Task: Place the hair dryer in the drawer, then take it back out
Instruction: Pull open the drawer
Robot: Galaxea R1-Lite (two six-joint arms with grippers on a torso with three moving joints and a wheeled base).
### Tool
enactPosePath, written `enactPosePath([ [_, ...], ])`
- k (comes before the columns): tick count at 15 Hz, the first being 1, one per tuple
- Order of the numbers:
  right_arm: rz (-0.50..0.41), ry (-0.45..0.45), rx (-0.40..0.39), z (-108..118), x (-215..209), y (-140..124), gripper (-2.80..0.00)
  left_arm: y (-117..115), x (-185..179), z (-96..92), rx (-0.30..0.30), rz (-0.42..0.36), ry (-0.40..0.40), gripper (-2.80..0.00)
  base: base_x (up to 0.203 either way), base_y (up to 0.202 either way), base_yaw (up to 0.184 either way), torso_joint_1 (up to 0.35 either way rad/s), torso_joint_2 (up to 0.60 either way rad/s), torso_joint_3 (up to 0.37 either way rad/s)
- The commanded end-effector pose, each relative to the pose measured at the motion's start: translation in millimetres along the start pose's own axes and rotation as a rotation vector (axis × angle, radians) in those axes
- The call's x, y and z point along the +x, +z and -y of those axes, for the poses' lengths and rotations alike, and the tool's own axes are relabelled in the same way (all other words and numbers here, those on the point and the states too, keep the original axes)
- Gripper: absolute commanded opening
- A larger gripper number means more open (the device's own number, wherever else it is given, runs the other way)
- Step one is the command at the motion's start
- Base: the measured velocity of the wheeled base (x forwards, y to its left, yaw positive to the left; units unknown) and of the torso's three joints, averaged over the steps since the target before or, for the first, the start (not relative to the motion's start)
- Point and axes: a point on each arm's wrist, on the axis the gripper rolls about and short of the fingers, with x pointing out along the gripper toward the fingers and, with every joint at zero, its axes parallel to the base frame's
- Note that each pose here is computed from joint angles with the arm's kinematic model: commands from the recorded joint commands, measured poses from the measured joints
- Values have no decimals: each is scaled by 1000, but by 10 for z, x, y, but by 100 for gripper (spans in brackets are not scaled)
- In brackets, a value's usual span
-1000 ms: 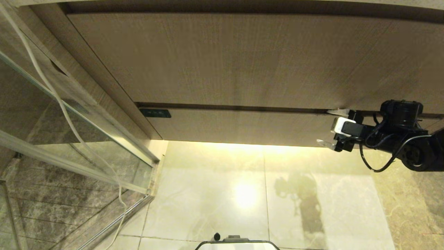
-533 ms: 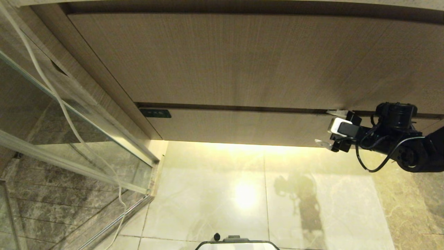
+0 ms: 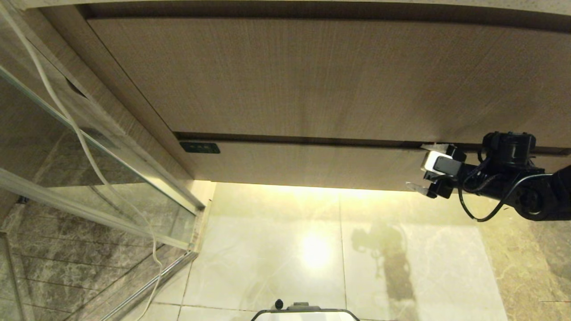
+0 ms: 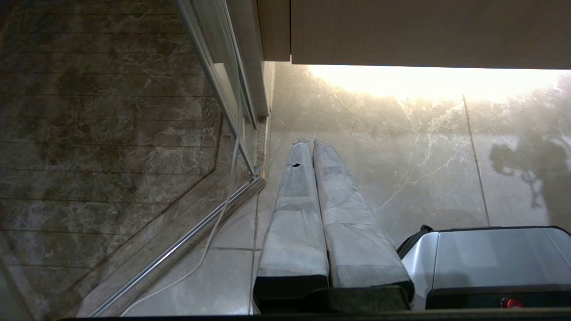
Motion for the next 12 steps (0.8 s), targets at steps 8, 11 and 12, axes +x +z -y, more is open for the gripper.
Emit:
enactPosePath([
  [8,-44,40,59,-32,-81,-10,0,-4,1,0,0,-1,0,-280,0,0,0,0,0,0],
  [11,-51,46,64,-57,-82,-36,0,-4,1,0,0,-1,0,-280,0,0,0,0,0,0],
  [12,-54,50,66,-69,-88,-39,0,-3,0,0,0,0,0,-280,0,0,0,0,0,0],
])
